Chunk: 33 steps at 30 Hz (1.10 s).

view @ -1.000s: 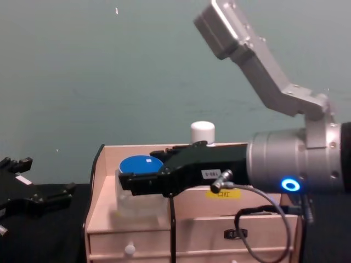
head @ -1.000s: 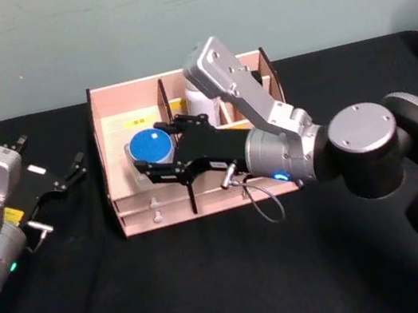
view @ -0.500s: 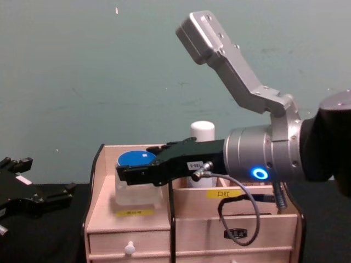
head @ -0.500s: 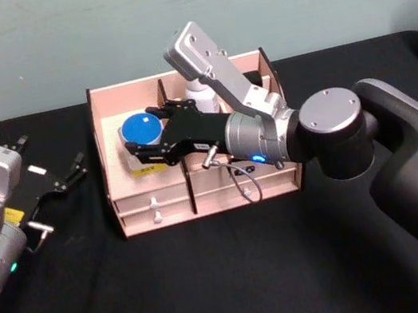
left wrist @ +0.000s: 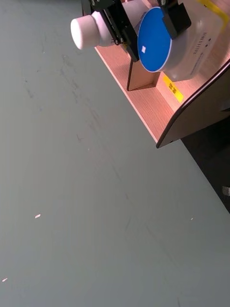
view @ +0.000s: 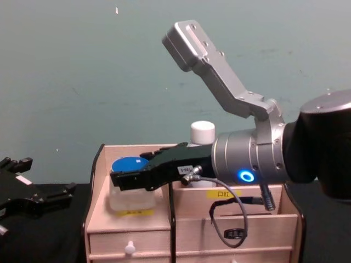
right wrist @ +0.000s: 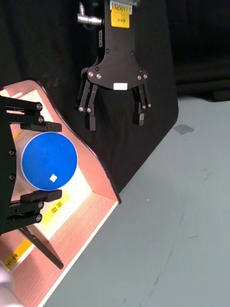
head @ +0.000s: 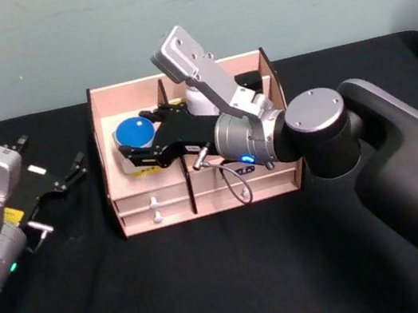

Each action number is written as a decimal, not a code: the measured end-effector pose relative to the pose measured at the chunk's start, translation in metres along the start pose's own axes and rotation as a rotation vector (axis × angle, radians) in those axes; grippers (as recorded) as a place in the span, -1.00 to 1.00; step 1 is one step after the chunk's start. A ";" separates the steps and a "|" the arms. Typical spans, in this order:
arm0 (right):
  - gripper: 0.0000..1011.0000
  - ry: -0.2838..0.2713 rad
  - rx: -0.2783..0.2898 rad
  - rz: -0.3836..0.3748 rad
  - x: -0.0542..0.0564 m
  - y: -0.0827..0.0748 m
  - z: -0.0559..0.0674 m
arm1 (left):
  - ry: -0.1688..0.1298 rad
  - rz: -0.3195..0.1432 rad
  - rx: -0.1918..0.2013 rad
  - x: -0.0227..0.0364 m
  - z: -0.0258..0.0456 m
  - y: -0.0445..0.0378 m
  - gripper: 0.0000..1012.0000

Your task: Pick up the facial cleanser and watermelon frost from the table and place them into the tiered storage box.

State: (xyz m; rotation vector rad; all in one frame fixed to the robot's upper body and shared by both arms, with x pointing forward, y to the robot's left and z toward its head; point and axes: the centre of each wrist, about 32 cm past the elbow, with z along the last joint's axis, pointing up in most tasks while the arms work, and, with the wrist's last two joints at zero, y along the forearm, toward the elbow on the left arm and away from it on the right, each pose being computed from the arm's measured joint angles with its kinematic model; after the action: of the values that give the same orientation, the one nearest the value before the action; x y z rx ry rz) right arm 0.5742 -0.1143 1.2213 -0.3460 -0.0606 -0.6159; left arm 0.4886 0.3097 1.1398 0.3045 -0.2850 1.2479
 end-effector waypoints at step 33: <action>0.98 0.002 0.008 -0.021 0.001 0.000 -0.002 | 0.000 0.000 0.000 0.0000 0.0000 0.0000 0.99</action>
State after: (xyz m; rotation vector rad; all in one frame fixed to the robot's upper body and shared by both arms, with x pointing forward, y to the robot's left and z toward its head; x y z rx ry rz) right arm 0.5746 -0.1157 1.2200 -0.3373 -0.0654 -0.6365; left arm 0.4886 0.3097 1.1398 0.3044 -0.2851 1.2480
